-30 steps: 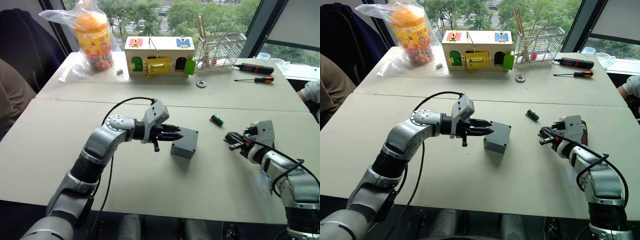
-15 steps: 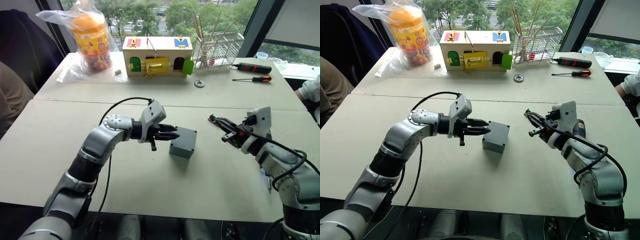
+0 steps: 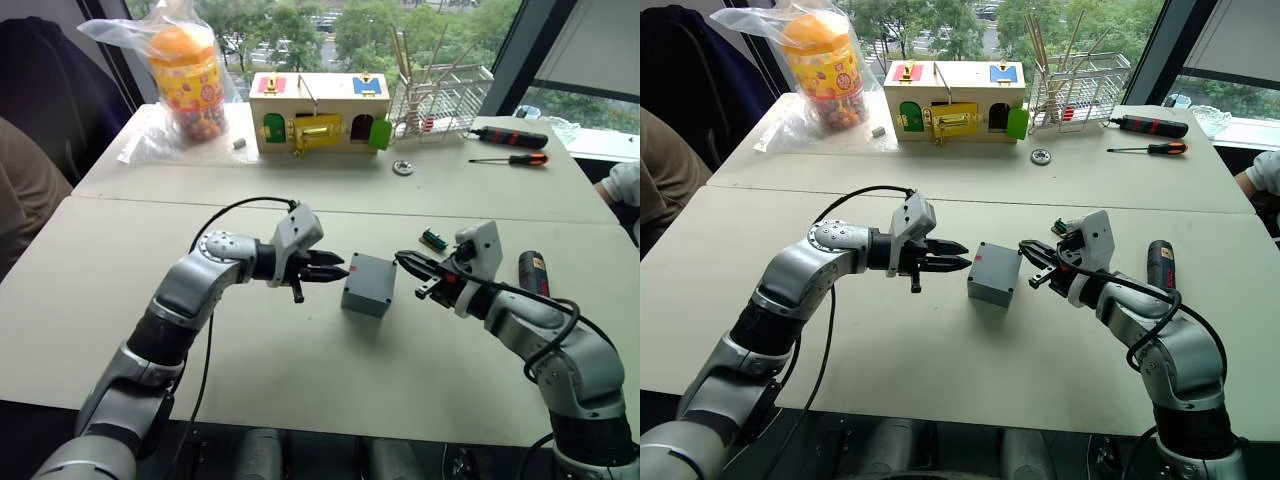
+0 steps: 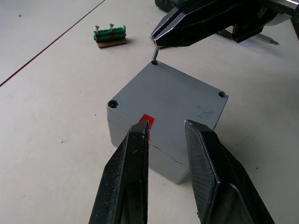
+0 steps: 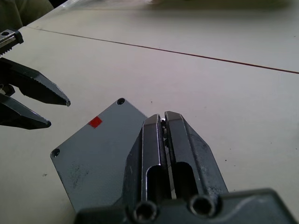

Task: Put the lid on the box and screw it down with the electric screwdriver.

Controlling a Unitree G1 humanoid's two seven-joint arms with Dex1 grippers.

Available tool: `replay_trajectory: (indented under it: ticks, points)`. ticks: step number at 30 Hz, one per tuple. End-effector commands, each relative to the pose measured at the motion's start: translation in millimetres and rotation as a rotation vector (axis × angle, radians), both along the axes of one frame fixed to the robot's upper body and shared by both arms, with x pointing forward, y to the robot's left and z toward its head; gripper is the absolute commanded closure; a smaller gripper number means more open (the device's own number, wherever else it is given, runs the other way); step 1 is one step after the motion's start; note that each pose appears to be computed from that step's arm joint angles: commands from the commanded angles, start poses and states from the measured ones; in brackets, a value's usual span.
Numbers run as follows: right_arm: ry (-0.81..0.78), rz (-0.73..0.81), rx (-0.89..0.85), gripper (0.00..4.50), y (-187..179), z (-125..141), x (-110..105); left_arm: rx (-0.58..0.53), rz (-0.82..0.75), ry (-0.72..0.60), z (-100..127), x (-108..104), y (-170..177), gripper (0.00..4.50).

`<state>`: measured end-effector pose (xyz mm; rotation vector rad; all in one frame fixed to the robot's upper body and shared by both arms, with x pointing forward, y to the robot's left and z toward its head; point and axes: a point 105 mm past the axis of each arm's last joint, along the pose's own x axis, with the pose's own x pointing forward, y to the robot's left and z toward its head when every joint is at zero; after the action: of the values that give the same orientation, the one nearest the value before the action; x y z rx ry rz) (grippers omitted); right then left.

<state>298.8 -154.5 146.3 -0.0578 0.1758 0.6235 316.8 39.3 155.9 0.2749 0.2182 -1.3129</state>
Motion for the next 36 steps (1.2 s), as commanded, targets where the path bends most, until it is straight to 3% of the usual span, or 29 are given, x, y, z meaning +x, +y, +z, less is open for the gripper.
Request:
replay_trajectory:
  ticks: [1, 21, 24, 25, 28, 31, 33, 36]
  points:
    - [-0.041, 0.009, -0.004, 4.45, -0.2, 11.0, -3.4, -0.025, -0.023, -0.044, 11.0, -3.3, -4.5, 3.3]
    - [-0.018, 0.017, -0.027, 4.45, 4.0, -0.4, 5.9, -0.028, -0.022, -0.054, 10.0, -4.5, -6.4, 3.3]
    - [-0.031, 0.012, -0.027, 3.63, 2.8, 2.7, 5.4, -0.029, -0.021, -0.053, 9.4, -4.6, -6.3, 3.3]
    - [-0.049, -0.015, -0.032, 3.0, -0.5, 5.9, 6.7, -0.029, -0.022, -0.053, 9.3, -4.7, -6.3, 3.3]
    - [-0.116, -0.118, -0.022, 1.69, -14.6, 21.3, 12.3, -0.032, -0.022, -0.053, 9.4, -4.6, -6.4, 3.3]
    - [-0.169, -0.153, 0.021, 1.69, -22.0, 39.3, 9.0, -0.037, -0.024, -0.052, 10.1, -4.1, -6.9, 3.3]
    - [-0.32, -0.189, 0.03, 1.69, -27.4, 65.2, 5.4, -0.047, -0.031, -0.051, 11.7, -3.5, -9.0, 3.3]
    - [-0.362, -0.295, 0.099, 1.69, -42.7, 88.6, 13.2, -0.11, -0.049, -0.047, 24.1, -1.9, -19.1, 3.3]
